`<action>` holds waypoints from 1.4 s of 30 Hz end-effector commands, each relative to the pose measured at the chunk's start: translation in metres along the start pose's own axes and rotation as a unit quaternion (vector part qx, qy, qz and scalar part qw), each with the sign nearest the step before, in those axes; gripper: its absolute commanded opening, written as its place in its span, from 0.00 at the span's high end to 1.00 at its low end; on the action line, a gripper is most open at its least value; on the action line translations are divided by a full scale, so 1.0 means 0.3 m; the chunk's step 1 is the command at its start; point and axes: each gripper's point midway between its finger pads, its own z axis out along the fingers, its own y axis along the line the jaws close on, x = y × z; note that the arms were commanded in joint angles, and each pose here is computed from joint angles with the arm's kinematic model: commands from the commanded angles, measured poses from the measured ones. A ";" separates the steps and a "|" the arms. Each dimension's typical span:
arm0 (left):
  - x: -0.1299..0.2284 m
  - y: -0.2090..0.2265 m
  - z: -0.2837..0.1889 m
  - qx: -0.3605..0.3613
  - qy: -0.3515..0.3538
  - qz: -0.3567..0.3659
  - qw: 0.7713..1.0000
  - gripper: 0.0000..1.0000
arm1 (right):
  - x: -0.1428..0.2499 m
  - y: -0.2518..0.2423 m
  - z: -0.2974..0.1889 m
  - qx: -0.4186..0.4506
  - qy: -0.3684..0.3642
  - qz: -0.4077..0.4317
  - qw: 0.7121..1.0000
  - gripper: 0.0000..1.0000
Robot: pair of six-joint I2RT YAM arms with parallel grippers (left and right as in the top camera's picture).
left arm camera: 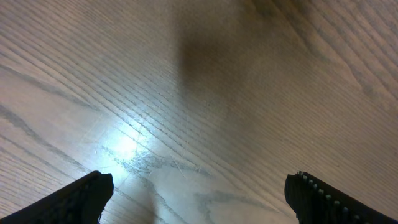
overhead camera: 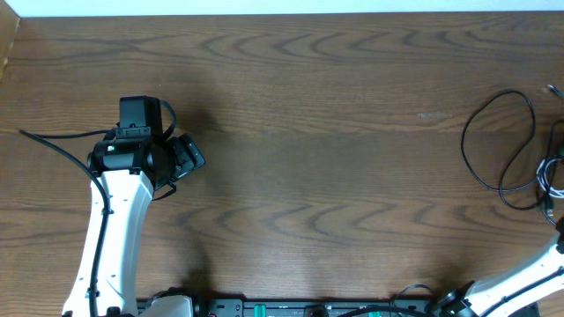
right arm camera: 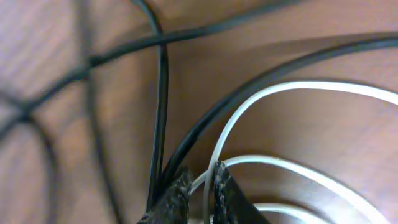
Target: Untangle cables
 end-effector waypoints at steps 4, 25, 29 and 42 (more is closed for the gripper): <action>-0.012 -0.002 -0.005 0.000 -0.002 0.003 1.000 0.07 | 0.083 0.206 0.048 -0.062 0.032 -0.072 0.995 0.90; -0.018 -0.006 -0.005 0.001 -0.006 0.015 1.000 0.07 | 0.226 0.560 -0.012 -0.174 0.083 -0.140 0.971 0.80; -0.037 -0.019 -0.006 0.008 -0.019 0.051 0.998 0.06 | 0.176 0.519 -0.075 -0.123 0.065 -0.141 0.980 0.72; 0.037 -0.303 -0.033 0.067 -0.067 0.266 0.959 0.06 | 0.233 0.762 -0.547 -0.135 0.022 -0.293 0.946 0.46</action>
